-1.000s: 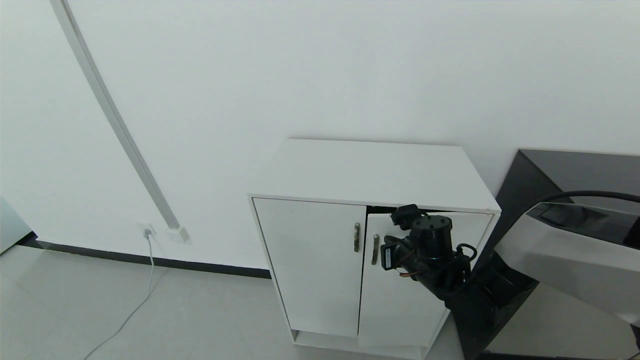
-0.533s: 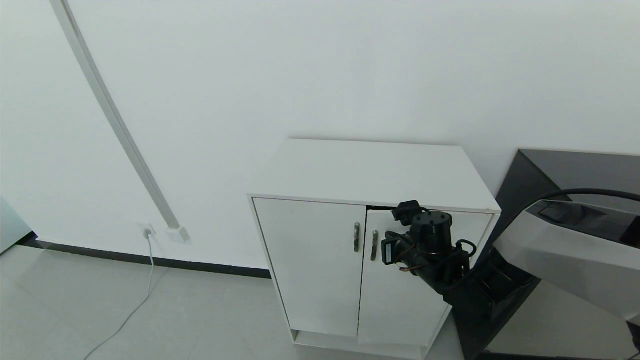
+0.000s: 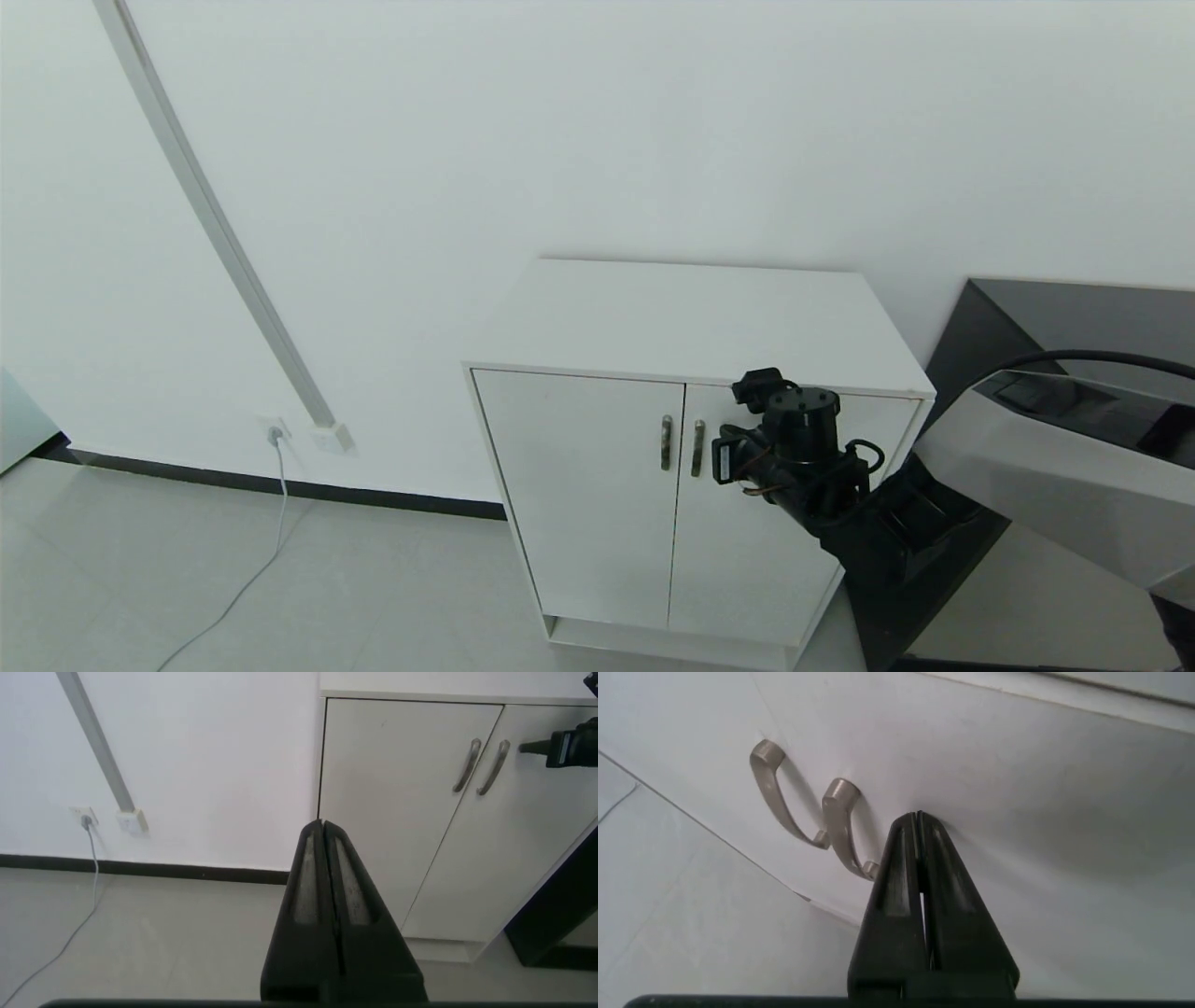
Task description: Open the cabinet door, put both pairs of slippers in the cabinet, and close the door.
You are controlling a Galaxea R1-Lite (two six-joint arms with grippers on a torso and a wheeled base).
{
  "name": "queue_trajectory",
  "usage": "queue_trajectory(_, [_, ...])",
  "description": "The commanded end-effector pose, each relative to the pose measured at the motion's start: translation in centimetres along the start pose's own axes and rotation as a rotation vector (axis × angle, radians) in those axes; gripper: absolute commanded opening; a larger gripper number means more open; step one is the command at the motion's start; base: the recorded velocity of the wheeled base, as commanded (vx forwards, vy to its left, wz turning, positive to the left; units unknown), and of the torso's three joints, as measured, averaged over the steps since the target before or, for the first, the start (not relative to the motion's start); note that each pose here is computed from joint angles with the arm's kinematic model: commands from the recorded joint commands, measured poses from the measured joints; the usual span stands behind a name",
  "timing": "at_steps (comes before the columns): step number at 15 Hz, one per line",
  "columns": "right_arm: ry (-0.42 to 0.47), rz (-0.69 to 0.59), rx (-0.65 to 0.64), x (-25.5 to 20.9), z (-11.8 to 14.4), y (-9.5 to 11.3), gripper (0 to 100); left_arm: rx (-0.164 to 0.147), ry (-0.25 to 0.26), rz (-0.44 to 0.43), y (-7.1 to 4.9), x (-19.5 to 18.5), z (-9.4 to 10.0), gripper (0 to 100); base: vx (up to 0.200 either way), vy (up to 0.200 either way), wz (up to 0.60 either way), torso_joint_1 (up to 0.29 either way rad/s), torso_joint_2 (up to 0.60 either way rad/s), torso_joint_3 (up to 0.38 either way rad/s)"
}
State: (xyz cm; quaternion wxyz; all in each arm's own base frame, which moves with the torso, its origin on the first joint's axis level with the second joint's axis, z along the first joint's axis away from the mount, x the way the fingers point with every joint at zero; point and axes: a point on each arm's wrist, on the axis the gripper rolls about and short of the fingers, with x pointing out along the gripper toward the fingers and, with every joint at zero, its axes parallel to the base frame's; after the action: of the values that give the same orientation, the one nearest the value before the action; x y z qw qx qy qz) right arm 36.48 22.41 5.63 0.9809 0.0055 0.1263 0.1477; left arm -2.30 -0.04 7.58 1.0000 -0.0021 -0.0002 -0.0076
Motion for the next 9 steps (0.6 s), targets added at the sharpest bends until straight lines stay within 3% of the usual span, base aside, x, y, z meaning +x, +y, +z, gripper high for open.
queue_trajectory(1, [-0.006, -0.004, 0.003, 0.17, 0.12, -0.12, 0, 0.0, 0.0, 0.001, 0.0, 0.0, 0.0, 0, 0.0, 0.0, 0.0, 0.0, 0.0, 0.0])
queue_trajectory(9, [0.002, -0.008, 0.002, 0.63, -0.21, -0.24, 0, 0.0, 0.0, 0.001, 0.0, 0.0, 0.0, 0, 0.0, 0.0, 0.0, 0.0, 0.0, 0.0])
